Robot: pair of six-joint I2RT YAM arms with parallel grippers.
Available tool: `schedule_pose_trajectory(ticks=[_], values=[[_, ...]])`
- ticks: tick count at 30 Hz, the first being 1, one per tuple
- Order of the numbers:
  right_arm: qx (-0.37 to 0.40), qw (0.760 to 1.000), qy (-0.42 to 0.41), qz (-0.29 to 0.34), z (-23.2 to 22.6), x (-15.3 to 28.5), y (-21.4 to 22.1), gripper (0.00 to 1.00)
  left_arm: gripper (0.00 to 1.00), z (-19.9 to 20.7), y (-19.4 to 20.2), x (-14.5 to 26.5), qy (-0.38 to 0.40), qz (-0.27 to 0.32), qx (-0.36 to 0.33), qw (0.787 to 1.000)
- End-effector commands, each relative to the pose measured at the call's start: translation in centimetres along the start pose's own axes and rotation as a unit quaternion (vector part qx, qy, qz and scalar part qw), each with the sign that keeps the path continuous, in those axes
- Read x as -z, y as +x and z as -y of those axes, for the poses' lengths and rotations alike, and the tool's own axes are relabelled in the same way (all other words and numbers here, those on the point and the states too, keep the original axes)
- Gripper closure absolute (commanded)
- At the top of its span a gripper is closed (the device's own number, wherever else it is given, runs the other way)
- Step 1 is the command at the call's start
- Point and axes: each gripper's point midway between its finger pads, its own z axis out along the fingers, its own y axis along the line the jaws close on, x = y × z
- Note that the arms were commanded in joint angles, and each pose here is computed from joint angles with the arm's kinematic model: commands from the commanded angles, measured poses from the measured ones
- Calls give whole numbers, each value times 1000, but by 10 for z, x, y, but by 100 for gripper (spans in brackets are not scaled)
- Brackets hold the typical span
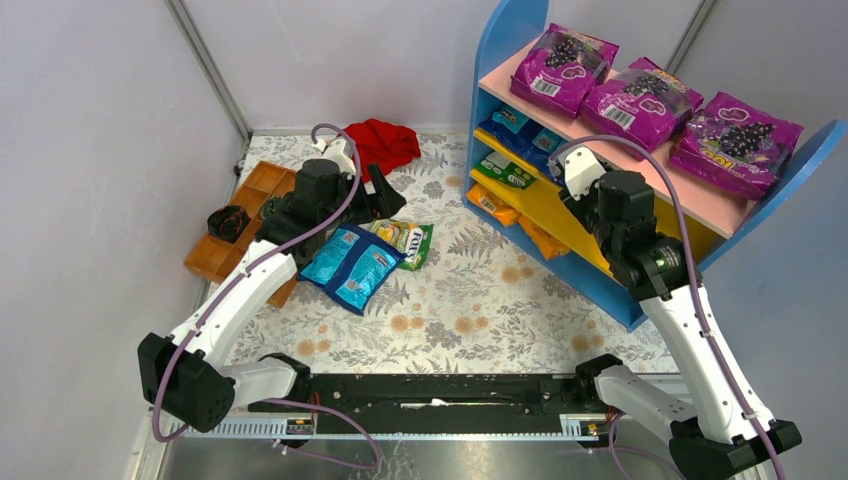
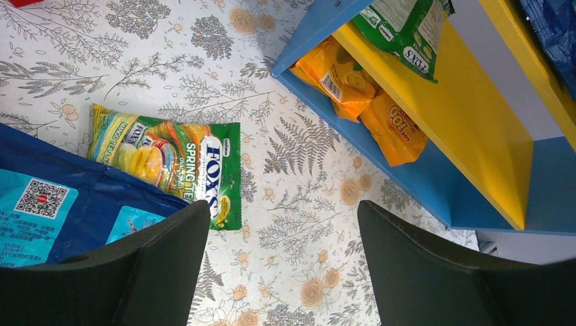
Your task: Place and organize the candy bags onto the shelf
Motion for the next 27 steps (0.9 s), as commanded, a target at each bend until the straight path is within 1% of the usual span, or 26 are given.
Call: schedule_pose_trajectory(ticks=[1, 3, 7, 8, 11, 13, 15, 18, 20, 21, 22, 24, 26, 27], values=[[-11, 999, 23, 26, 15, -1, -19, 50, 16, 10, -12, 1, 22, 23, -3, 999], [-7, 999, 29, 15, 16, -6, -17, 51, 16, 10, -12, 1, 22, 23, -2, 999], [-26, 998, 59, 10, 24, -13, -20, 63, 16, 10, -11, 1, 23, 22, -3, 999], [-36, 997, 66, 15, 27, -14, -24, 64, 16, 10, -11, 2, 24, 22, -3, 999], [-67, 995, 70, 38, 28, -16, -34, 64, 16, 11, -12, 2, 24, 23, -2, 999], [-75, 994, 63, 50, 25, -18, -39, 64, 16, 10, -12, 2, 23, 23, -3, 999], [-68, 995, 57, 49, 21, -22, -38, 64, 16, 10, -12, 2, 22, 24, -3, 999], [-52, 995, 75, 29, 23, -26, -27, 63, 16, 10, -13, 3, 21, 25, -4, 999], [-46, 995, 87, 19, 26, -25, -21, 60, 16, 10, -12, 3, 21, 24, -4, 999], [-46, 995, 87, 19, 25, -24, -19, 54, 16, 10, -13, 3, 21, 25, -4, 999], [-48, 995, 81, 25, 23, -22, -20, 46, 16, 11, -13, 3, 22, 25, -5, 999], [-50, 996, 57, 42, 14, -19, -20, 33, 15, 10, -13, 3, 21, 25, -6, 999], [-59, 996, 37, 57, 7, -12, -21, 26, 15, 10, -13, 3, 20, 25, -6, 999], [-64, 996, 31, 60, 5, -8, -20, 24, 15, 10, -13, 3, 20, 25, -6, 999]])
